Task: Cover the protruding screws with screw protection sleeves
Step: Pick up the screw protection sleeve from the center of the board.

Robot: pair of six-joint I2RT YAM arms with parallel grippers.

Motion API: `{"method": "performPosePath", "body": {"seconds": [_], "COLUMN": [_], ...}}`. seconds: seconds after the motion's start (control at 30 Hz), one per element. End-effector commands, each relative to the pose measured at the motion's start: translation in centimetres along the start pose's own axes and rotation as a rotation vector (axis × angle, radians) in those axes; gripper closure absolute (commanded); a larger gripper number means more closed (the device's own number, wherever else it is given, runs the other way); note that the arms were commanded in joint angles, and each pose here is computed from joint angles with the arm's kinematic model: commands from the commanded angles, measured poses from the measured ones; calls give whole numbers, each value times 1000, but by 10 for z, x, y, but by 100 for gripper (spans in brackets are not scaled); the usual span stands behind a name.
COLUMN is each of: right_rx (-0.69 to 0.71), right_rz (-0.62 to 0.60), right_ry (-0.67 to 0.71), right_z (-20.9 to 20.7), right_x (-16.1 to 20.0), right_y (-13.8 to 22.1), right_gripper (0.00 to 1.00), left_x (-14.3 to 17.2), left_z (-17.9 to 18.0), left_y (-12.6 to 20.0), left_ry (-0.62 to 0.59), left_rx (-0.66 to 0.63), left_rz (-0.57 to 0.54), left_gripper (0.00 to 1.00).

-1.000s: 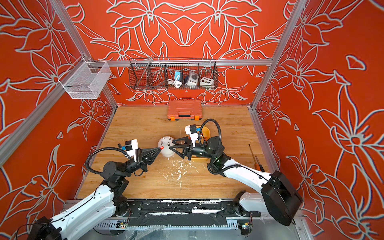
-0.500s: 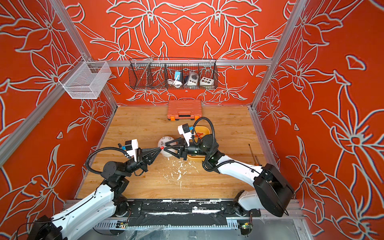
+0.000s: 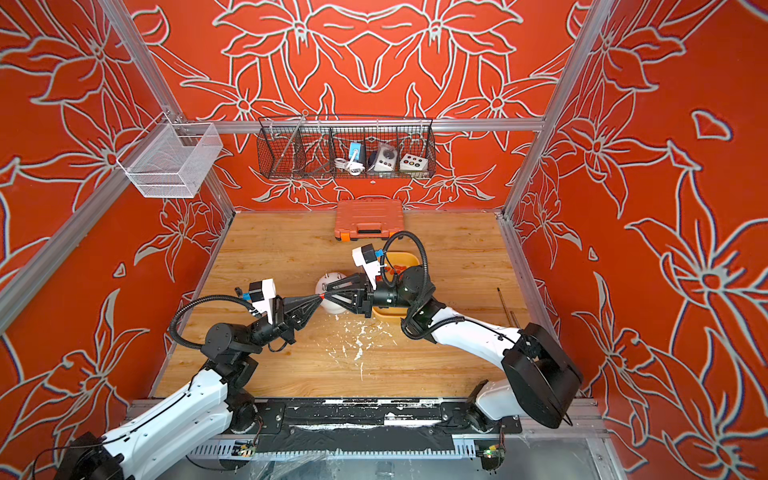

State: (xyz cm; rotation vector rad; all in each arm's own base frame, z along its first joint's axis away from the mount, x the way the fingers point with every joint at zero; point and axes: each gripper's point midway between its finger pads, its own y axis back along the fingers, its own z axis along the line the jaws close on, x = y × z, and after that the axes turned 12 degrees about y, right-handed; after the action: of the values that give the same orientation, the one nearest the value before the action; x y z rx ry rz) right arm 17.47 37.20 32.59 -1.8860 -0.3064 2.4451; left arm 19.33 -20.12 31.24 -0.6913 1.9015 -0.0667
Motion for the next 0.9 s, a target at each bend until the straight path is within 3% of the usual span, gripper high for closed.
{"method": "performPosePath", "body": {"seconds": [0.0,0.23,0.53,0.63,0.7,0.87], "right_rx": [-45,-57,-79,-75,-70,-81], "right_rz": [-17,-11,-11,-4,1,3], "right_ry": [26,29,31,19,17,20], "right_z": [9,11,16,15,14,15], "right_x": [-11,-9,-13,-13,-11,-10], "right_y": [-5,-6,-9,-10,-9,-11], "right_gripper": [69,90,100,72,67,93], "left_x": [-7,-6,-4,-4,-3,-4], "left_z": [-6,-6,-3,-3,-3,-4], "left_y": [2,2,2,2,3,2], "left_ry": [-32,-31,-23,-23,-25,-28], "left_rx": [21,16,9,8,6,9], "left_rz": [-23,-23,-17,-18,-16,-17], "left_gripper": [100,100,100,100,100,100]}}
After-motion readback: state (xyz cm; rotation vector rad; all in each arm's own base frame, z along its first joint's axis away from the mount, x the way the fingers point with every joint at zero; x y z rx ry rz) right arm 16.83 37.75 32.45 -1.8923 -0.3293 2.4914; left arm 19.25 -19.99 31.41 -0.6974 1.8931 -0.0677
